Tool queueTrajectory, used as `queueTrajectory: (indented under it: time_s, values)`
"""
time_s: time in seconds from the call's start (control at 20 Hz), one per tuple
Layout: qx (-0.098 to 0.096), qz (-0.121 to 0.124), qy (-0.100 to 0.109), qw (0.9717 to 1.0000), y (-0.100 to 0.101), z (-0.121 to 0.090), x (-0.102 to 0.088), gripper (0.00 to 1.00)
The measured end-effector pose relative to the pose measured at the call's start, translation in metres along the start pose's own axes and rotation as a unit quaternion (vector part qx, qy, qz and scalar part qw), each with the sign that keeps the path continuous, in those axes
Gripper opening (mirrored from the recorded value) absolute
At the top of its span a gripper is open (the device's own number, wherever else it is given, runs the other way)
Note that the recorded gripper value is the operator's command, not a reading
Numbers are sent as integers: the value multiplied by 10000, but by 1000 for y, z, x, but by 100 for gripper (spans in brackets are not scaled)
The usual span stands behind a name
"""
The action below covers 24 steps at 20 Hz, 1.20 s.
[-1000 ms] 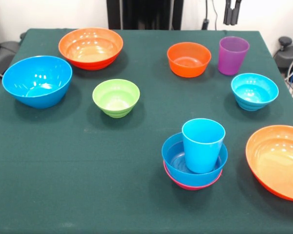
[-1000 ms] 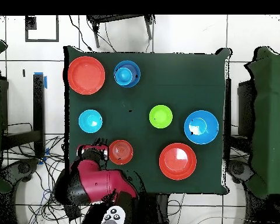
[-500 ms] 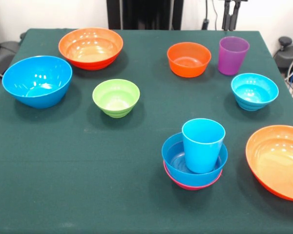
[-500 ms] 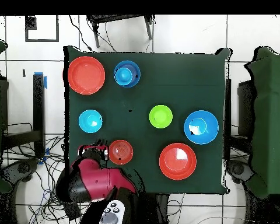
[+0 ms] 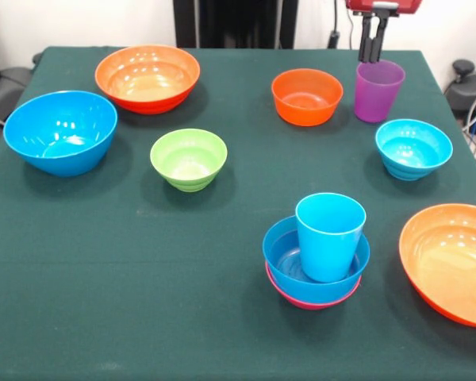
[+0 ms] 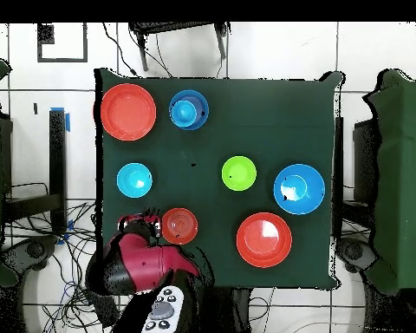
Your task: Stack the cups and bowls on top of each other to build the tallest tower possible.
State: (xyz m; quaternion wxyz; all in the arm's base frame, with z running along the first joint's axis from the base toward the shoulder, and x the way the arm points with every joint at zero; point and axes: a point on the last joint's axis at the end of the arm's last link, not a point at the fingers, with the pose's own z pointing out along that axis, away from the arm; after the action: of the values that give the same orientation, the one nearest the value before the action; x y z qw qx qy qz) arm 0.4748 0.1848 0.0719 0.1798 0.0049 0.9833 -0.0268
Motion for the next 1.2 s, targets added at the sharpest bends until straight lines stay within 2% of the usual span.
queueTrajectory:
  time_s: [0.55,1.2]
  values:
    - [13,-70,187,9998,4,11,16,0]
    - [-3,-116,189,9998,8,11,18,0]
